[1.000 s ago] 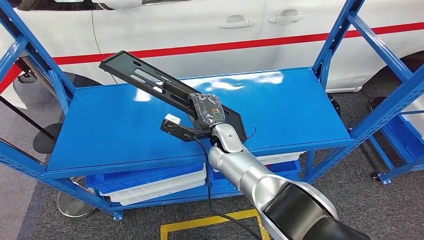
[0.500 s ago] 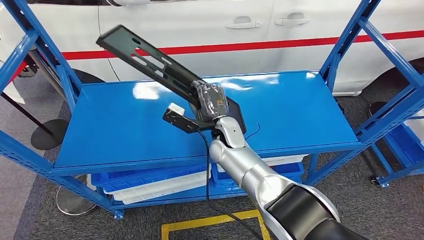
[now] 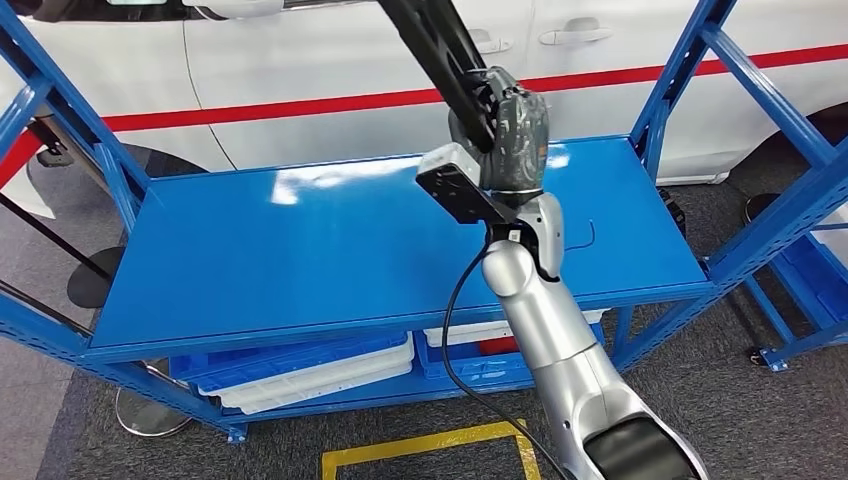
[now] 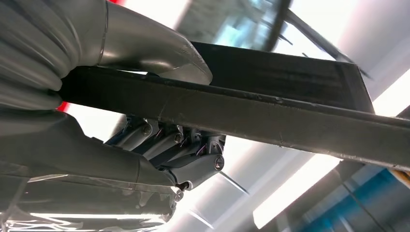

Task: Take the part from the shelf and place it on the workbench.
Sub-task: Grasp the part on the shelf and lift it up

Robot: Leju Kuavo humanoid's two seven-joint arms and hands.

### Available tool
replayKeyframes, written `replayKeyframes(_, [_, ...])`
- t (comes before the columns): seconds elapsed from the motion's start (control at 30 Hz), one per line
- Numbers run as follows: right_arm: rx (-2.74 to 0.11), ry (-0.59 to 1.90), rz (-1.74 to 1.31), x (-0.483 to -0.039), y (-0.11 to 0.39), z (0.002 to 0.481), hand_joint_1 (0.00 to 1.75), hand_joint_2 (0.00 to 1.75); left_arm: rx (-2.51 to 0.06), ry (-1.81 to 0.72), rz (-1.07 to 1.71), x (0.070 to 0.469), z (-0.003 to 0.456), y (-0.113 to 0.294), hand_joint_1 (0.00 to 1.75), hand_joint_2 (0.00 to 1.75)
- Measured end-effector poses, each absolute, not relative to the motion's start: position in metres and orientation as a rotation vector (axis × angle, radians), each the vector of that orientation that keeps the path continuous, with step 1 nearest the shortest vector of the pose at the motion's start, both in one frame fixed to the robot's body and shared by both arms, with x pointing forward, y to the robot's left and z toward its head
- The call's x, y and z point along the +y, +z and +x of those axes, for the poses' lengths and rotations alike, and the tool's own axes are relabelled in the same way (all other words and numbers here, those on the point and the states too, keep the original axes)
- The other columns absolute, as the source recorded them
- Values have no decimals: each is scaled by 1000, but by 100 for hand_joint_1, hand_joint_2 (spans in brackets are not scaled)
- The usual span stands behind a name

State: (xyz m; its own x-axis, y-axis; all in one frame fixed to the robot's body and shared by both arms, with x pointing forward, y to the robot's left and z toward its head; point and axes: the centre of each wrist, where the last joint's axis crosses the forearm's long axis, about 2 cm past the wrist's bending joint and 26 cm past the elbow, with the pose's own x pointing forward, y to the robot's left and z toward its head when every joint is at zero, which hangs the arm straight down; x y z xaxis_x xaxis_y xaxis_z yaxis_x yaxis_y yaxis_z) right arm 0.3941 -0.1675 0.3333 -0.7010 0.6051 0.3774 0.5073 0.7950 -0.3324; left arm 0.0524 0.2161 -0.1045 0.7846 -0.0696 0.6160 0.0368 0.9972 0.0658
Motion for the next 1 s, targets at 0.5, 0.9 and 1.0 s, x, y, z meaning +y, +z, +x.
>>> replayKeyframes(0.5, [-2774,-26,-719,-209,362,350,175,175,-673,-44,62,219,55,-105,0,0])
replayKeyframes(0.9, [-2809,-178,-510,-235,322,325,175,175,-670,40,99,224,53,-106,0,0])
replayKeyframes(1.0, [-2804,-171,-488,-234,321,325,175,175,-663,62,122,226,52,-106,0,0])
